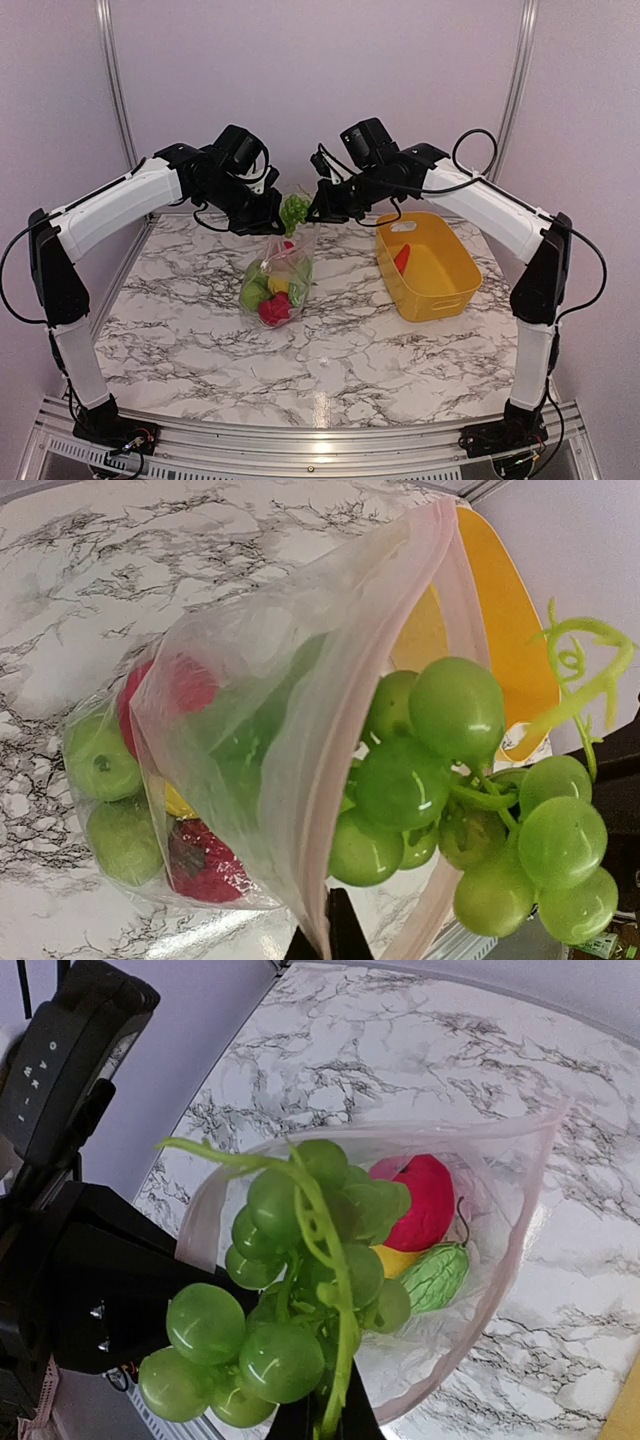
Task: Place the food in the zip-top bag and seal the zipper
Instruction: Place the fake fruit in the zipper food storage bag.
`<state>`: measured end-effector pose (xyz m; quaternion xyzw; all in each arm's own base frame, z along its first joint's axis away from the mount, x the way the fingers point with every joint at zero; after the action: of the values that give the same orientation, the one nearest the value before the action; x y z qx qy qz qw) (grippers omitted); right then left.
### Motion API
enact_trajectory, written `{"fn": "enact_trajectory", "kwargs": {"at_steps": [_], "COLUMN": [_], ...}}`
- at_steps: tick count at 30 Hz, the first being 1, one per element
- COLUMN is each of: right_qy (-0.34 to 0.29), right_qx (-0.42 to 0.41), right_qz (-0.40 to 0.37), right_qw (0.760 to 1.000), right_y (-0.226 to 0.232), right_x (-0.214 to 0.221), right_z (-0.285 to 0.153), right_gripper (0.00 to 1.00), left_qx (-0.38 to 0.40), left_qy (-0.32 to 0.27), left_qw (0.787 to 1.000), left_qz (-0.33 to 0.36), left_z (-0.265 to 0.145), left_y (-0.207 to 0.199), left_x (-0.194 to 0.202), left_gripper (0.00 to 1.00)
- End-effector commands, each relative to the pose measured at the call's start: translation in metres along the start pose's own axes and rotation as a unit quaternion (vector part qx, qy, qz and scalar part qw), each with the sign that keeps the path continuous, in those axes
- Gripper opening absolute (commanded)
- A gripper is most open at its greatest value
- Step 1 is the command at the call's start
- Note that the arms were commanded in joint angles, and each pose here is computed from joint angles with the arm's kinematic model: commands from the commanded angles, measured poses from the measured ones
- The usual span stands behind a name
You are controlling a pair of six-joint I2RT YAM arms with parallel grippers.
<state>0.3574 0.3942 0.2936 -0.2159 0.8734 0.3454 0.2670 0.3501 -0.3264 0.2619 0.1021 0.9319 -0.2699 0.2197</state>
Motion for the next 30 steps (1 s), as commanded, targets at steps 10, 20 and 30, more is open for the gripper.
{"fn": "enact_trajectory", "kwargs": {"at_steps": [10,20,30], "right_qy": [0.024,0.020,-0.004], "right_qx": [0.028,-0.024,-0.037], "right_qz": [0.017,0.013,0.052], "right_qw": [0.999,0.999,0.998], "right_y": [-0.001,0.015,-0.014], "right_x": [0.005,-0.010,-0.024], "right_z": [-0.008,0.003,-0.025], "right_gripper": [0.01,0.20,0.43], "left_qx": [0.001,0.002,-0.009], "left_qy": [-0.022,-0.023,-0.035], "left_qw": [1.000,1.000,0.999], "left_qz": [0.001,-0.001,0.001], "left_z": [-0.007,-0.005,-0.010], "left_y": [-0.003,-0.004,0.000], "left_x": [-0.009,-0.010,-0.013], "left_gripper": [0.00,0.00,0.00]}}
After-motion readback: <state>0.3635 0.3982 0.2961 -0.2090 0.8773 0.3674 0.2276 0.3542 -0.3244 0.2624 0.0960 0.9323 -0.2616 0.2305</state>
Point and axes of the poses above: each gripper's point midway between its finger pads, its own z axis out along the fingers, its own y axis along the line the jaws close on, x = y × z, the point moved 2 cm from there along -z, back along the fingers
